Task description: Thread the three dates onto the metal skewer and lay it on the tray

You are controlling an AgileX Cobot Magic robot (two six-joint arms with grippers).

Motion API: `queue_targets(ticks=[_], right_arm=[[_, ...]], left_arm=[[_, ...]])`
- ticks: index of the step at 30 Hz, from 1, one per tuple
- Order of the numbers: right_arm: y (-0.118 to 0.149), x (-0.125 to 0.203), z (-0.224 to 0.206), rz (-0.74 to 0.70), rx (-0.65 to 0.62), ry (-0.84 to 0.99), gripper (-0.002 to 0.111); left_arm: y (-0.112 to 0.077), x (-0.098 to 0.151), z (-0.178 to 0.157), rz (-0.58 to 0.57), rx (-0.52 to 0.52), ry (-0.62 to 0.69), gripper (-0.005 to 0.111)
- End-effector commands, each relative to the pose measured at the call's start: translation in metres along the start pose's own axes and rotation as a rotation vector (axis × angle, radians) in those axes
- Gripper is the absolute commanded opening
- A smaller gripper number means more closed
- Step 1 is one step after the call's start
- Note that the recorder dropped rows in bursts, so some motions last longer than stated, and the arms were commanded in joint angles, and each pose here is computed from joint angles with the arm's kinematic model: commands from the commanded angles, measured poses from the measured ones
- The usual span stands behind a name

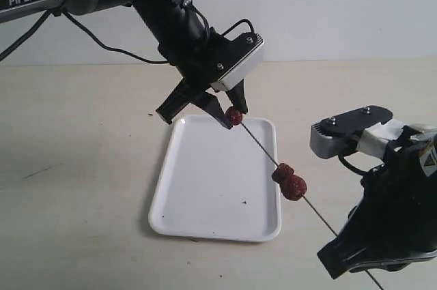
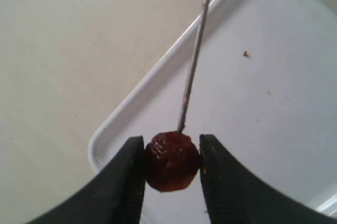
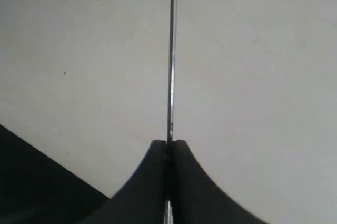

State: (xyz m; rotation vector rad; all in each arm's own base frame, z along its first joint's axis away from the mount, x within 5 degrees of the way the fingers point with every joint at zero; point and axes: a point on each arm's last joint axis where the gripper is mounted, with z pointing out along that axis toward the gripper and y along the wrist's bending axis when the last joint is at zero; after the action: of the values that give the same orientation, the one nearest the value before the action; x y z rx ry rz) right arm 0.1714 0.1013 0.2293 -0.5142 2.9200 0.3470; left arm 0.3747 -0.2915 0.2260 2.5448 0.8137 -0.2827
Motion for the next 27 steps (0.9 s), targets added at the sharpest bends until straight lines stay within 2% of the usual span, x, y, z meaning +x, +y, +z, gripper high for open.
queue_targets(ticks=[1, 10, 27], right_arm=[[0.0, -0.003, -0.003, -0.013, 0.008, -0.032, 0.0], [-0.002, -0.008, 0.012, 0.012, 0.016, 0.019, 0.0], [-0.002, -0.007, 0.012, 0.012, 0.016, 0.025, 0.0]], left_arm=[[0.001, -0.006, -0.008, 0.006, -0.01, -0.002, 0.035], [0.001, -0.007, -0.008, 0.008, -0.01, -0.003, 0.035], [-0.002, -0.001, -0.006, 0.027, 0.023, 0.05, 0.035]])
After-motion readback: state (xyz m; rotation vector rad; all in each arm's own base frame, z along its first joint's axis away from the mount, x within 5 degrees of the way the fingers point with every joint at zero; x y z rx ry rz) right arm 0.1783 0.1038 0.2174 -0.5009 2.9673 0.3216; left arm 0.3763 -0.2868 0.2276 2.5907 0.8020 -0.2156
